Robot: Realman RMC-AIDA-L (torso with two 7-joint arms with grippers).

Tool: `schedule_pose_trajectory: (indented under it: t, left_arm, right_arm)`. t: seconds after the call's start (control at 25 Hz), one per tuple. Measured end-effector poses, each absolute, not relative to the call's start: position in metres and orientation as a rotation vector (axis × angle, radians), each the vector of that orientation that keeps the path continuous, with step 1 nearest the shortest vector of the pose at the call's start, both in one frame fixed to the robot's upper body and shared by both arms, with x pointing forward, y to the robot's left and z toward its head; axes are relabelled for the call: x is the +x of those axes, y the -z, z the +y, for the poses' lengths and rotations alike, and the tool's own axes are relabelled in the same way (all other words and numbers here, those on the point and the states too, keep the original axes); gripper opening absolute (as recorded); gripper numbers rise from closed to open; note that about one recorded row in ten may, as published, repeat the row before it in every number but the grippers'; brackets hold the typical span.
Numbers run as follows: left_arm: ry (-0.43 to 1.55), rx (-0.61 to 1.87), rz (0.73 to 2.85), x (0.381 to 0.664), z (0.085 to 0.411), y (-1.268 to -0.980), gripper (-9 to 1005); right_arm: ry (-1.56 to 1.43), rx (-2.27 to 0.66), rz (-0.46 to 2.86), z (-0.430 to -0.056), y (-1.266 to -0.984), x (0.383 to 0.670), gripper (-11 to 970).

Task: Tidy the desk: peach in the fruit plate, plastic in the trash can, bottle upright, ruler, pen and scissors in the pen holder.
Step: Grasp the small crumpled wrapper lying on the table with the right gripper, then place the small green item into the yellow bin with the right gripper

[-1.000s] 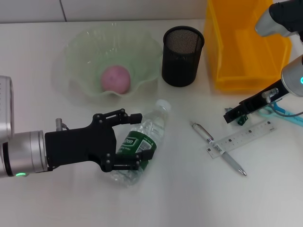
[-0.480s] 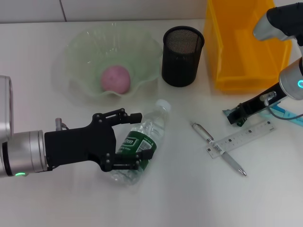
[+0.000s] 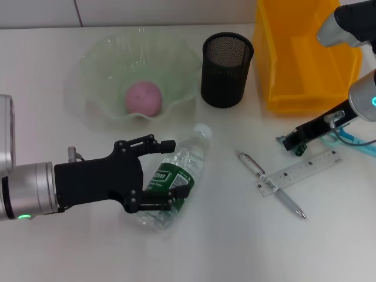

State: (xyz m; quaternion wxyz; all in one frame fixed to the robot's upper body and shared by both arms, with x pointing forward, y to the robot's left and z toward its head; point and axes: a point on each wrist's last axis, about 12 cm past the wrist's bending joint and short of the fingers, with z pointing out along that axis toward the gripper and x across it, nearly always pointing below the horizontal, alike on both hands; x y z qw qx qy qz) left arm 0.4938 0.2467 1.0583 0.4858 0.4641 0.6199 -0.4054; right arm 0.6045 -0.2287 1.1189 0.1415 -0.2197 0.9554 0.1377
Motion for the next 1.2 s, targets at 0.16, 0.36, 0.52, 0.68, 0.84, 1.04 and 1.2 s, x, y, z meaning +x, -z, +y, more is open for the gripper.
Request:
schedule_pose_trajectory:
  t: [0.16,0.36,0.52,0.68,0.84,1.04,1.2]
  left_arm:
    - [0.986,1.129,1.508,0.494,0.247,-1.058,860]
    - [0.983,1.132,1.506,0.494,0.247,-1.059,861]
    - [0.981,1.132,1.502,0.495,0.247,-1.06,861]
    - [0.98,1.131,1.501,0.495,0.247,-1.06,860]
    - [0.98,1.13,1.502,0.495,0.247,-1.06,861]
    - [0.98,1.131,1.502,0.495,0.247,-1.06,861]
    - [0.982,1.13,1.5,0.495,0.247,-1.061,860]
  right_arm:
    - [-0.399,-0.631,2.764,-0.229,-1.117,0.604,447]
    - [-0.403,-0.632,2.772,-0.228,-1.115,0.604,436]
    - [-0.401,-0.633,2.768,-0.229,-1.116,0.604,428]
    - [-0.401,-0.631,2.764,-0.229,-1.117,0.604,368]
    - [-0.401,-0.634,2.76,-0.229,-1.12,0.604,323]
    - [-0.422,-0.659,2.69,-0.232,-1.153,0.597,313]
    - [-0.407,-0.661,2.571,-0.238,-1.193,0.588,312]
